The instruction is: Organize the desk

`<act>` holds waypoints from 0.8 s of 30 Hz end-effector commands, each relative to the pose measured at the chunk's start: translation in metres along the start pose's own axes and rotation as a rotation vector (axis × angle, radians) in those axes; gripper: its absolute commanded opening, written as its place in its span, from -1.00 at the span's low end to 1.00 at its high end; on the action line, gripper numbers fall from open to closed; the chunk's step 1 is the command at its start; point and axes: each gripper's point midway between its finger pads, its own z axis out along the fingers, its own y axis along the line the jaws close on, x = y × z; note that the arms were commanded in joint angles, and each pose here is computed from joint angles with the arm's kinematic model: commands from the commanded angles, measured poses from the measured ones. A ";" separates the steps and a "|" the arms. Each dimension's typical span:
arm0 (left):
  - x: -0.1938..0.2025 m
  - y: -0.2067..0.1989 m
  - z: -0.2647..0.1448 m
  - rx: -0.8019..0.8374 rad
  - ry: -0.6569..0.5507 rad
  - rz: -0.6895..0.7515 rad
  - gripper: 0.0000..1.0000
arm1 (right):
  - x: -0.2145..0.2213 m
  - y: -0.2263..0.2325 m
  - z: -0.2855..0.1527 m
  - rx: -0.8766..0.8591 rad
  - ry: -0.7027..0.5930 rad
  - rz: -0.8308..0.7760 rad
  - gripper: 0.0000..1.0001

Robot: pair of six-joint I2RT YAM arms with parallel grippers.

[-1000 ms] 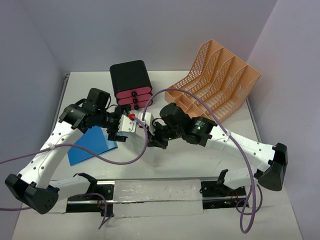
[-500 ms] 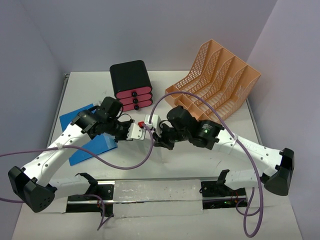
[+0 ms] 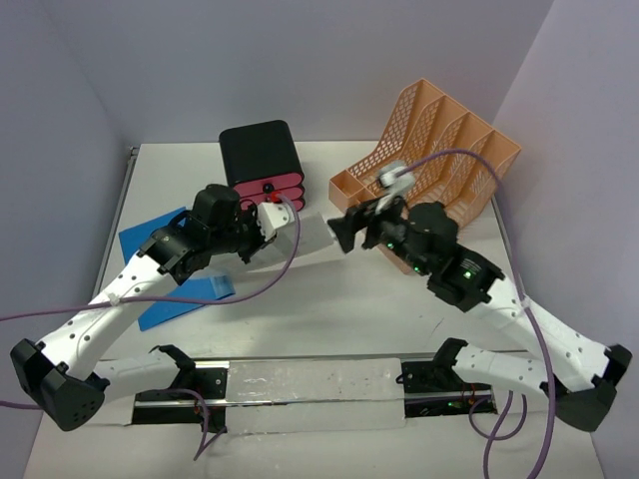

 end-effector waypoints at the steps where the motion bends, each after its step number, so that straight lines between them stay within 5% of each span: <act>1: -0.066 0.035 -0.035 -0.196 -0.247 -0.141 -1.00 | -0.026 -0.043 -0.021 0.237 -0.185 0.354 0.82; 10: -0.090 0.057 -0.052 -0.309 -0.341 -0.179 -1.00 | -0.064 -0.037 -0.034 0.205 -0.334 0.686 0.94; 24: -0.092 0.075 -0.015 -0.394 -0.289 -0.161 -1.00 | -0.055 0.023 0.075 0.195 -0.265 0.798 1.00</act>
